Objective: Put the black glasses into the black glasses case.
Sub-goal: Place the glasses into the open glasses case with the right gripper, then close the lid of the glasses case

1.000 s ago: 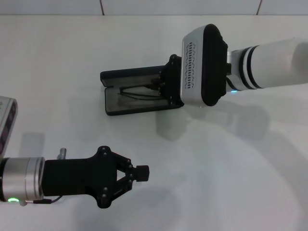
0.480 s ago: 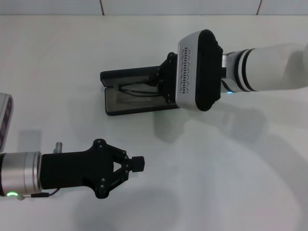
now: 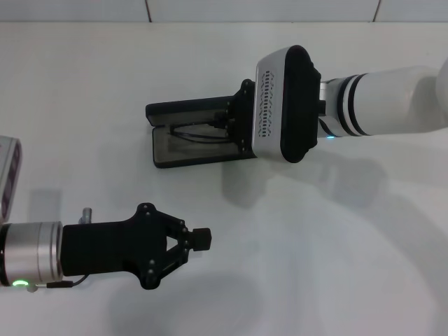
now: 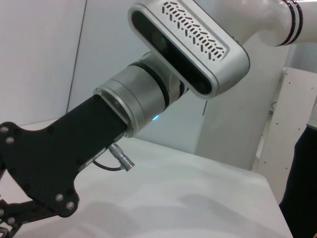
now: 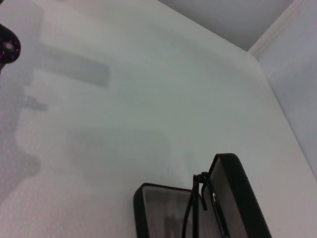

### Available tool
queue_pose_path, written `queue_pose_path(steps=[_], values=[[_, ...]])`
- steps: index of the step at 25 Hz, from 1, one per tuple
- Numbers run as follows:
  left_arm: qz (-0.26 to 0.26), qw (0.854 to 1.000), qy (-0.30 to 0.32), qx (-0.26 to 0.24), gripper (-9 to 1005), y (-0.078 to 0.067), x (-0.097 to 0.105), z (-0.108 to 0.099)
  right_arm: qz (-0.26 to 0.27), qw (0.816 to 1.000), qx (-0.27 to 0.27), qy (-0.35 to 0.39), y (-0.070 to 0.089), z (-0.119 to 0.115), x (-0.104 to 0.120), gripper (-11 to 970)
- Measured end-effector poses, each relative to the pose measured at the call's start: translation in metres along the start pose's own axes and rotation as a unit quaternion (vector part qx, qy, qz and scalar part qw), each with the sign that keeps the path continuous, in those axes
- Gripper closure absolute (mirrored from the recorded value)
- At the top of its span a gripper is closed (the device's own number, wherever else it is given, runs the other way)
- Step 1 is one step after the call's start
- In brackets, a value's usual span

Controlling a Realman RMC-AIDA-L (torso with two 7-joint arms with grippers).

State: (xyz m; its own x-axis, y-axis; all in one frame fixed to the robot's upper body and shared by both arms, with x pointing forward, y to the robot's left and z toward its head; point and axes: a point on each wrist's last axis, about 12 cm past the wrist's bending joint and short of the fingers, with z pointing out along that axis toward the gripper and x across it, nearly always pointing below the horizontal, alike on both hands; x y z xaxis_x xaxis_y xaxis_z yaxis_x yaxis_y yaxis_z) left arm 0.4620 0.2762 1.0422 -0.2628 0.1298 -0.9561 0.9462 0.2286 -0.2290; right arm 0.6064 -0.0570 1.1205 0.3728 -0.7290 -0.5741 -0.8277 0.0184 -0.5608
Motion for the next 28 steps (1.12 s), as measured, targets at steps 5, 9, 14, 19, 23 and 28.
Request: queue_pose_path(steps=[5,9,14,19,23,28], values=[[-0.001,1.000,0.001,0.001,949,-0.0006,0.0006,0.0010,-0.002,1.000,-0.001,0.000,0.0007,0.0004,-0.0004,903],[-0.002,1.000,0.001,0.002,948,-0.0015,0.0013,0.0014,-0.002,1.000,-0.001,0.000,0.0006,0.0005,-0.0006,903],[-0.003,1.000,0.001,0.003,947,-0.0021,0.0018,0.0012,-0.005,1.000,0.006,0.001,0.0010,0.0015,-0.0011,903],[-0.003,1.000,0.001,0.004,946,-0.0028,0.0023,0.0008,-0.018,1.000,0.008,0.000,0.0048,0.0034,-0.0032,903],[-0.003,1.000,0.001,0.005,946,-0.0028,0.0022,0.0009,-0.019,1.000,0.008,0.001,0.0049,0.0037,-0.0031,793],[-0.002,1.000,0.001,0.006,944,-0.0023,0.0014,0.0015,-0.014,1.000,0.009,-0.002,0.0038,0.0030,-0.0043,719]])
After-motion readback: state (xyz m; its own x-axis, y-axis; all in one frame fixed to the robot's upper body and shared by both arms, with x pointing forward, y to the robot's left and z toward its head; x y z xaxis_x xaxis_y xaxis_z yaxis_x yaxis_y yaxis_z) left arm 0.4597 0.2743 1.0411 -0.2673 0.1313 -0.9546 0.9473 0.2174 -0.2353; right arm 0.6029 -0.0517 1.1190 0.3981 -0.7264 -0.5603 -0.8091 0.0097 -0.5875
